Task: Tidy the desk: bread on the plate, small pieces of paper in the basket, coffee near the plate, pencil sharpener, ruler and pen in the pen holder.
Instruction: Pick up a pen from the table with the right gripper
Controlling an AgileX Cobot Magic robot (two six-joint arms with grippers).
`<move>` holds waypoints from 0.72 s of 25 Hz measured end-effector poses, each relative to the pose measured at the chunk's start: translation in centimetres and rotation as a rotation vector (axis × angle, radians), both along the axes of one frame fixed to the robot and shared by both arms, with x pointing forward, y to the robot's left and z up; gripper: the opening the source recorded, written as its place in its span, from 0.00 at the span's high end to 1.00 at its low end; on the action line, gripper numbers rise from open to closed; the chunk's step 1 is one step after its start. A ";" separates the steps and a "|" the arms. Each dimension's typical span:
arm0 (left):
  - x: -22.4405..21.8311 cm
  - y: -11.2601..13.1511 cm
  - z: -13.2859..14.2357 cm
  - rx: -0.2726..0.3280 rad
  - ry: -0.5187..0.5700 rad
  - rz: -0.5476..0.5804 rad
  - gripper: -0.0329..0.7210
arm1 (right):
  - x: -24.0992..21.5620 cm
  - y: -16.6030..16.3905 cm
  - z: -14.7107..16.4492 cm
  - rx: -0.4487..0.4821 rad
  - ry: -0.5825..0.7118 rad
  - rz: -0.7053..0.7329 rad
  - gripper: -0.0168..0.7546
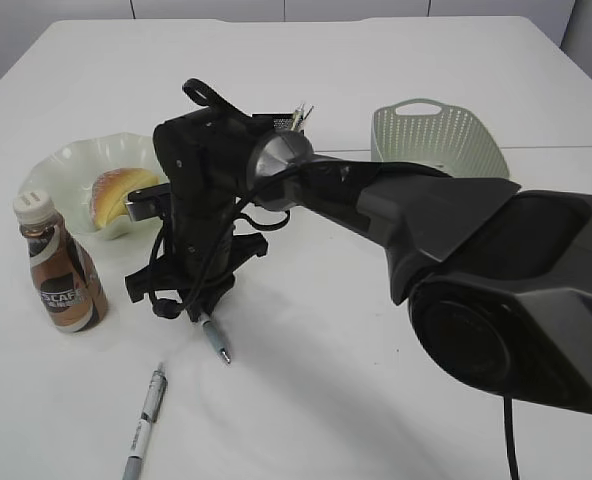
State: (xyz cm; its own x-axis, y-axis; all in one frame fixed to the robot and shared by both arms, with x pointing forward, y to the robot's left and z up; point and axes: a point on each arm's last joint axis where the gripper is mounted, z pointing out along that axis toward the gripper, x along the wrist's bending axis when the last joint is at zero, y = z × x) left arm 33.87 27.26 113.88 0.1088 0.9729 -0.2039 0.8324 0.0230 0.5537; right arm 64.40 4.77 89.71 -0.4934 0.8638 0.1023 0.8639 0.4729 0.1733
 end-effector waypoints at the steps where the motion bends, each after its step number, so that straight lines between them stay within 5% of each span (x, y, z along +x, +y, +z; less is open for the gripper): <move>1: 0.0 0.0 0.0 0.000 0.000 0.000 0.45 | 0.0 0.0 0.0 -0.003 -0.002 -0.001 0.89; 8: 0.0 0.0 0.0 0.000 0.000 0.000 0.45 | 0.3 -0.4 0.8 -0.053 -0.062 0.013 0.90; 18: 0.0 -0.1 0.0 -0.009 0.001 -0.003 0.45 | 0.1 -0.6 5.8 -0.004 -0.144 0.047 0.90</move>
State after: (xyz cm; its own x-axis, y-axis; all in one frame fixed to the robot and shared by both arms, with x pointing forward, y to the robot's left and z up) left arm 33.85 27.18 113.89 0.1112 0.9707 -0.2129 0.8332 0.0256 0.5523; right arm 64.50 4.12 95.54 -0.5428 0.8395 0.0247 0.8072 0.5133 0.2917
